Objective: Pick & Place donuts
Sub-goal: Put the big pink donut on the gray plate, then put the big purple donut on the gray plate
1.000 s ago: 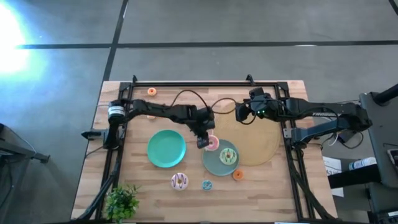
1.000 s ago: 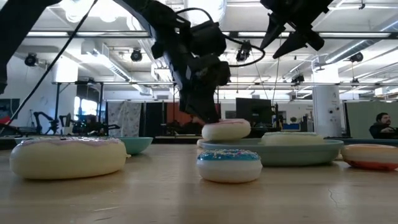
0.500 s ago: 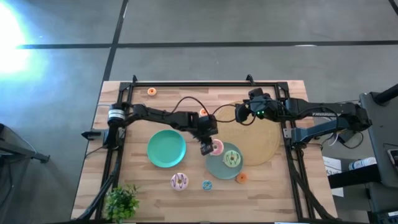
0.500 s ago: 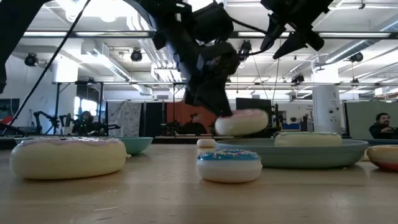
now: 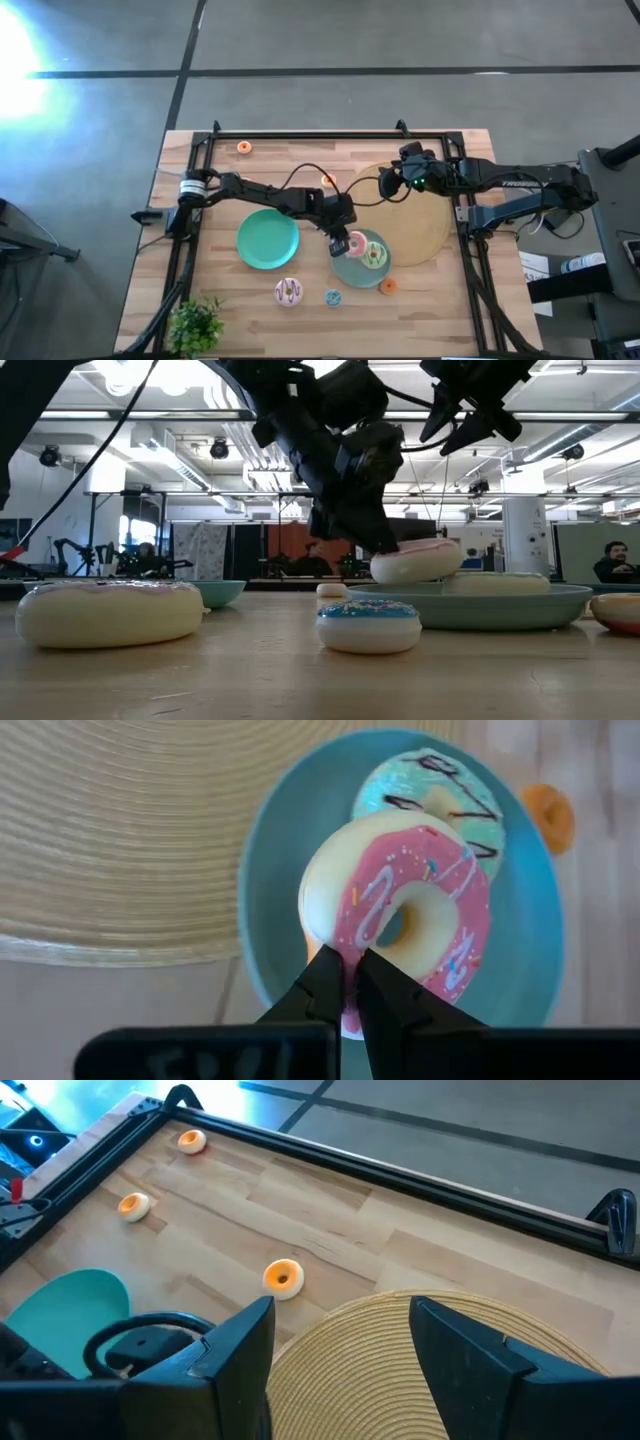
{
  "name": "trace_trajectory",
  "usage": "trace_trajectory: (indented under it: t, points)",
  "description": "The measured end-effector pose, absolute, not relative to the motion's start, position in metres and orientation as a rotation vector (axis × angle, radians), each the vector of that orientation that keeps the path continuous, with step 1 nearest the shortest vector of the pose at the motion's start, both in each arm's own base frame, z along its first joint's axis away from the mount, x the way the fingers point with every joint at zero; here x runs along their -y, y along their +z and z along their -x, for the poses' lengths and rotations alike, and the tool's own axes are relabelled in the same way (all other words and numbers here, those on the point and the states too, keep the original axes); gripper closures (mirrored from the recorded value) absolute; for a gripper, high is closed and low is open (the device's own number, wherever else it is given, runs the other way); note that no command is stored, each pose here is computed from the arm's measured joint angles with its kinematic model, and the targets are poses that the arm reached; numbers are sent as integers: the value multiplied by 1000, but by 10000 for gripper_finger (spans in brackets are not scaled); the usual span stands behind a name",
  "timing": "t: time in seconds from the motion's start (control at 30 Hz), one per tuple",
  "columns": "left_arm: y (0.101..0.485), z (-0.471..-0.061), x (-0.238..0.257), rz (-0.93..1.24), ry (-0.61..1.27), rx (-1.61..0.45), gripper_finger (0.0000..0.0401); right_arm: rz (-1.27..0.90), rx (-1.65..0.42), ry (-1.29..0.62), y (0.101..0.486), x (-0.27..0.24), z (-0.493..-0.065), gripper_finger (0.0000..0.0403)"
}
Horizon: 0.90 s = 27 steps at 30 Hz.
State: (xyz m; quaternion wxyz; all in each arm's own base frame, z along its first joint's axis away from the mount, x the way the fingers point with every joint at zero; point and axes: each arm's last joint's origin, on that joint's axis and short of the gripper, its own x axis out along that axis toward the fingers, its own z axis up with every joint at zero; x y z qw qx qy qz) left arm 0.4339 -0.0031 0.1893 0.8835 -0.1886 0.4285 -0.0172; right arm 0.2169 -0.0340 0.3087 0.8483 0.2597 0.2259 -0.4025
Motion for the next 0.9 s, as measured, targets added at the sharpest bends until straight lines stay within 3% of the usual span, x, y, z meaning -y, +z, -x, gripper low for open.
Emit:
trace_trajectory:
  t: [0.1,0.33,0.47,0.67,0.9]
  points:
    - [187,-435,7,427,-44,-895,385,-545,-480,-849,308,34,-217,179]
    - [189,-433,9,414,-3,-905,288,-532,-485,-844,308,34,-217,179]
    - [199,-426,8,396,42,-915,252,-521,-494,-830,308,32,-217,179]
    - [218,-407,14,330,42,-995,243,-496,-515,-799,308,29,-217,179]
    - [246,-378,34,48,23,-1029,243,-459,-548,-774,307,25,-217,179]
